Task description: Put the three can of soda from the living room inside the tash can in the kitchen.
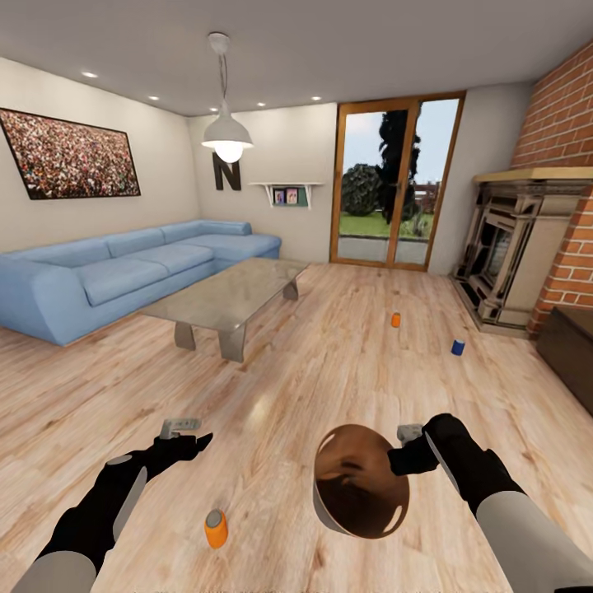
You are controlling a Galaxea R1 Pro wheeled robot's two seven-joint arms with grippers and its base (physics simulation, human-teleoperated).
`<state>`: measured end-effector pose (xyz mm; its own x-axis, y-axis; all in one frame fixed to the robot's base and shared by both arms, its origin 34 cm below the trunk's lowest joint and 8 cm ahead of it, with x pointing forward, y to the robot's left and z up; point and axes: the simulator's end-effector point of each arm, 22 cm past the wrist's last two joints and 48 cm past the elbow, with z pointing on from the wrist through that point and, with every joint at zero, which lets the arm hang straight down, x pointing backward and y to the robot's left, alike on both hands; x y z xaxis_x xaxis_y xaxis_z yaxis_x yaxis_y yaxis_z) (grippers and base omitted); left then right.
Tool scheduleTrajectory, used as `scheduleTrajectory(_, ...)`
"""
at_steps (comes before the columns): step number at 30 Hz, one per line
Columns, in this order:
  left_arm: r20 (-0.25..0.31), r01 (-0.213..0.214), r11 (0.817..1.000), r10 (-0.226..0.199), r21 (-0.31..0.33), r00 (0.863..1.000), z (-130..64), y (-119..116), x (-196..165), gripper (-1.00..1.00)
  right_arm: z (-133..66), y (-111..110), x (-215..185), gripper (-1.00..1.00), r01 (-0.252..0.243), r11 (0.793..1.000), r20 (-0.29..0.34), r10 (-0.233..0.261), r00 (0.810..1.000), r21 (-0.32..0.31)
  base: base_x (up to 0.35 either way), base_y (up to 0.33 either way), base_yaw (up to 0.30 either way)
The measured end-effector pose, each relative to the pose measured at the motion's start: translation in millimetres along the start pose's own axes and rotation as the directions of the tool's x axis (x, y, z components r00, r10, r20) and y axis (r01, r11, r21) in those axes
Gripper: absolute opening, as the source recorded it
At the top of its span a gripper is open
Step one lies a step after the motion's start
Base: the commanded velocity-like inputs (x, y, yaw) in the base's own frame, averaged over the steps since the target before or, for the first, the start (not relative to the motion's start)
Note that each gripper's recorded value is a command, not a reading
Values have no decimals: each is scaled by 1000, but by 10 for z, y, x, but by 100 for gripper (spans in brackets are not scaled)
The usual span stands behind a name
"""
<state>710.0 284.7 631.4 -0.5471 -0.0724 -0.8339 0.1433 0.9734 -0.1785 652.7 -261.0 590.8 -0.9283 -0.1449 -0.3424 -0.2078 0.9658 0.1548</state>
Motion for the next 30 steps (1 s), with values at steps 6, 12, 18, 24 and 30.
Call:
scheduleTrajectory(6,-10,0,1000,0,0,1000,24,6,51,100,41,-16,27,-100,0,1000,-9,0,1000,1,52,1,0)
scheduleTrajectory(12,-18,2,1000,-2,0,1000,46,12,95,100,79,-25,48,-100,-1,1000,-16,1,1000,1,153,0,0)
scheduleTrajectory(18,-21,3,1000,-3,0,1000,53,13,112,100,93,-22,54,-100,-3,1000,-18,3,1000,-2,253,0,0)
scheduleTrajectory(24,-28,4,1000,-4,-1,1000,70,22,146,100,123,-27,72,-100,-4,1000,-24,4,1000,-2,317,0,0)
scheduleTrajectory(30,-41,7,1000,-7,-6,999,94,40,217,100,163,-33,97,-100,-6,1000,-32,6,999,-3,311,0,0)
